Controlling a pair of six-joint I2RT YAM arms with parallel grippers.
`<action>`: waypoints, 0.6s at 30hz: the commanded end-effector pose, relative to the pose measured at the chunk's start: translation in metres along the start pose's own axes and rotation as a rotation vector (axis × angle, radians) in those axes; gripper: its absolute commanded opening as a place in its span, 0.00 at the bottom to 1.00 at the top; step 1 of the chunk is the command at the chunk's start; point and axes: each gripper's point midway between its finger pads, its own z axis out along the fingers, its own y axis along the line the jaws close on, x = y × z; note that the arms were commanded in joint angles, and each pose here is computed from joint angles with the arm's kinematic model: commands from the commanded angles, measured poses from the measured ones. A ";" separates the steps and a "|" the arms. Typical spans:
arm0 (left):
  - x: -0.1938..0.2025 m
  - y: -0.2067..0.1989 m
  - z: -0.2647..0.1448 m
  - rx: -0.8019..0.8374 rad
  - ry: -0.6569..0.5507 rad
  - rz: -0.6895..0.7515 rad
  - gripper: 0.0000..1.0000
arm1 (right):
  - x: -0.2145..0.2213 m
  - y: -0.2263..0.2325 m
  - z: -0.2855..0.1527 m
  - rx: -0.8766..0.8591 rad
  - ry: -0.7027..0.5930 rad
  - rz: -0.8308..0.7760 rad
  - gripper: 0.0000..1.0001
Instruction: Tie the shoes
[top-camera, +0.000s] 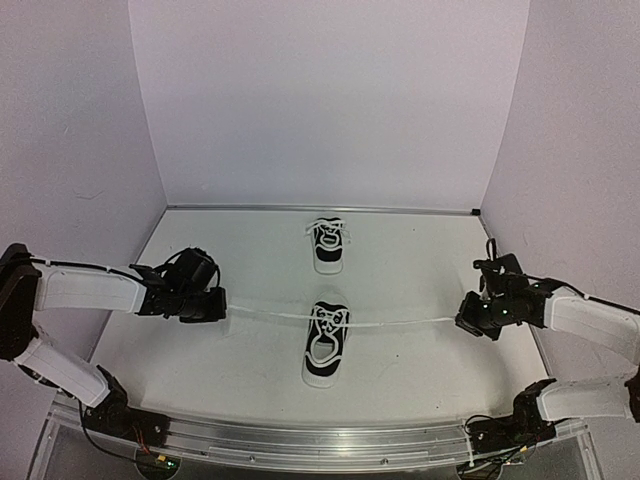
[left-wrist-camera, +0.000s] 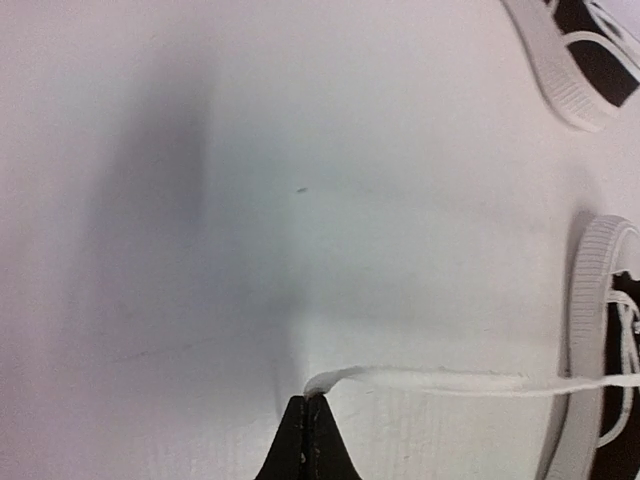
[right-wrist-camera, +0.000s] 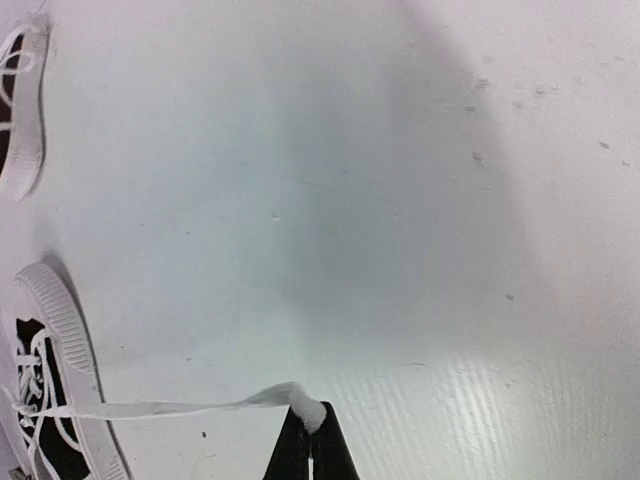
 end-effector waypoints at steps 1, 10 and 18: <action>0.005 0.041 -0.009 -0.133 -0.001 -0.050 0.00 | -0.007 -0.045 -0.028 0.187 -0.104 0.101 0.00; 0.018 0.028 0.002 -0.048 0.067 0.024 0.00 | 0.010 -0.049 -0.007 0.182 -0.015 0.072 0.00; 0.028 0.002 0.022 0.039 0.178 0.135 0.09 | 0.024 -0.019 0.032 0.063 0.142 -0.060 0.09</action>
